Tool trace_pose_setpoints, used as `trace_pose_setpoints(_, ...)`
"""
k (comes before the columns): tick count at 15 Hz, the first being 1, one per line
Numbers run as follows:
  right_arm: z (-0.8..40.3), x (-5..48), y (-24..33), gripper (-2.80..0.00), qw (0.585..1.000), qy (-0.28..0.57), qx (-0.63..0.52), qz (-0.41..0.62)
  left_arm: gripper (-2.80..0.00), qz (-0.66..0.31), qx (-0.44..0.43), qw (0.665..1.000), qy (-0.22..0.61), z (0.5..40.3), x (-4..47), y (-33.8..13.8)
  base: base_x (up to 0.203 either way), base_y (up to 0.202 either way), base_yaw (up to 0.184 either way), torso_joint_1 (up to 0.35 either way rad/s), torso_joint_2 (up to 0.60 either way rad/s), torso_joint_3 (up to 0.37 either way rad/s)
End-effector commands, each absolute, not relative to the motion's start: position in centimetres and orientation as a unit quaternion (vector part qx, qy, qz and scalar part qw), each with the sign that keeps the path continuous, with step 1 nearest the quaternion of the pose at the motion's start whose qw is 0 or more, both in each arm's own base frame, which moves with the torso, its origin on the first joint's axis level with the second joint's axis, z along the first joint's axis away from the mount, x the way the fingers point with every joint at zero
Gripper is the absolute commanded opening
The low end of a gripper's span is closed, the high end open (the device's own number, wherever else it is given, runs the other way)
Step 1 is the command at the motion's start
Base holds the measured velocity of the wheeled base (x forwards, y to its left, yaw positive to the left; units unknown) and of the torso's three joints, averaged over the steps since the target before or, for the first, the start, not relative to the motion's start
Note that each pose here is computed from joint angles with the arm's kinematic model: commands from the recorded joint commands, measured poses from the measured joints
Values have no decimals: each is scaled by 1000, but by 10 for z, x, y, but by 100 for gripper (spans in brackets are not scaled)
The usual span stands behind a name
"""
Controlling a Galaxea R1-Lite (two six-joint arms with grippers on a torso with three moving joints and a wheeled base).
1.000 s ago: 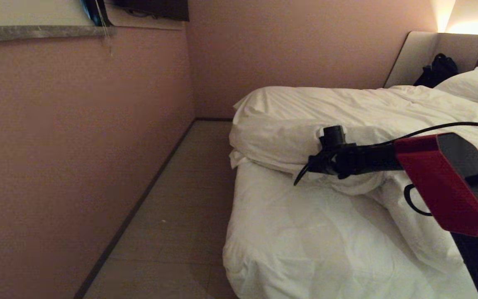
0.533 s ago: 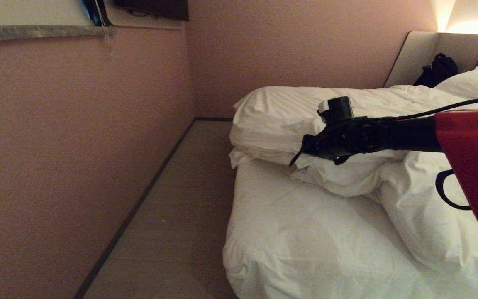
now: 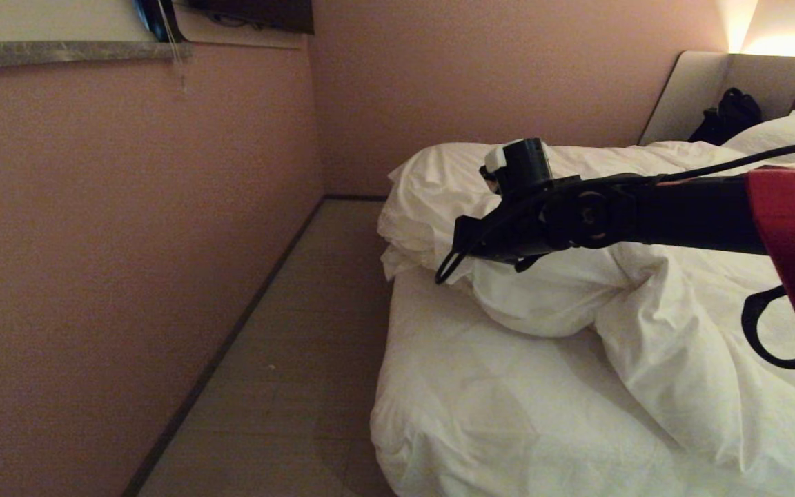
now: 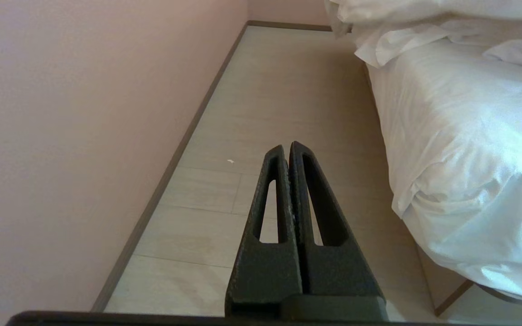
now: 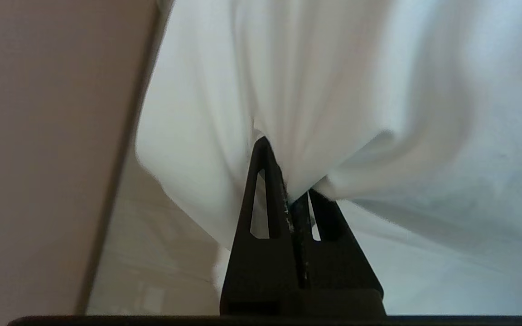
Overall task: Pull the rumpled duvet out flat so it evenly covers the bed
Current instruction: Flatten the corners of the folded blanket
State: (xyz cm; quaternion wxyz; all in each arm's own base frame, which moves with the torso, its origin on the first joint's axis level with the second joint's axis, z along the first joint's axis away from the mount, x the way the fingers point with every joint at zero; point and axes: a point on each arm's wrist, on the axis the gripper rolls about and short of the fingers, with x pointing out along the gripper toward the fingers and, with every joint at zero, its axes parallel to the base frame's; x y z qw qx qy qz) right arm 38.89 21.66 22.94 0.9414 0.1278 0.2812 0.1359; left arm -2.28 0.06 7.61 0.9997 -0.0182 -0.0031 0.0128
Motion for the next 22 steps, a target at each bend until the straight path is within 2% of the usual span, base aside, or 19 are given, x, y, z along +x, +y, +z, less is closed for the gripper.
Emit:
trace_pose_setpoints(1, 252, 375, 216, -280, 944, 261, 138, 149, -280, 13, -18, 1000, -3, 76, -23, 1, 0, 0, 0, 0, 0, 0)
trace_pose_setpoints(4, 281, 363, 201, -280, 949, 231, 153, 152, -280, 13, -18, 1000, -3, 76, -23, 1, 0, 0, 0, 0, 0, 0)
trace_pose_setpoints(8, 277, 396, 130, -280, 956, 221, 176, 72, -280, 13, -18, 1000, -3, 76, -23, 1, 0, 0, 0, 0, 0, 0)
trace_pose_setpoints(13, 244, 436, 56, -280, 954, 232, 190, -24, -280, 13, -18, 1000, -3, 76, -23, 1, 0, 0, 0, 0, 0, 0)
trace_pose_setpoints(20, 192, 463, 40, -280, 943, 277, 174, -70, -280, 13, -18, 1000, -3, 76, -23, 1, 0, 0, 0, 0, 0, 0)
trace_pose_setpoints(21, 191, 463, 40, 0, 942, 279, 173, -70, -280, 13, -18, 1000, -3, 76, -23, 1, 0, 0, 0, 0, 0, 0)
trace_pose_setpoints(22, 191, 462, 40, 0, 941, 281, 174, -70, -280, 13, -18, 1000, -3, 76, -23, 1, 0, 0, 0, 0, 0, 0)
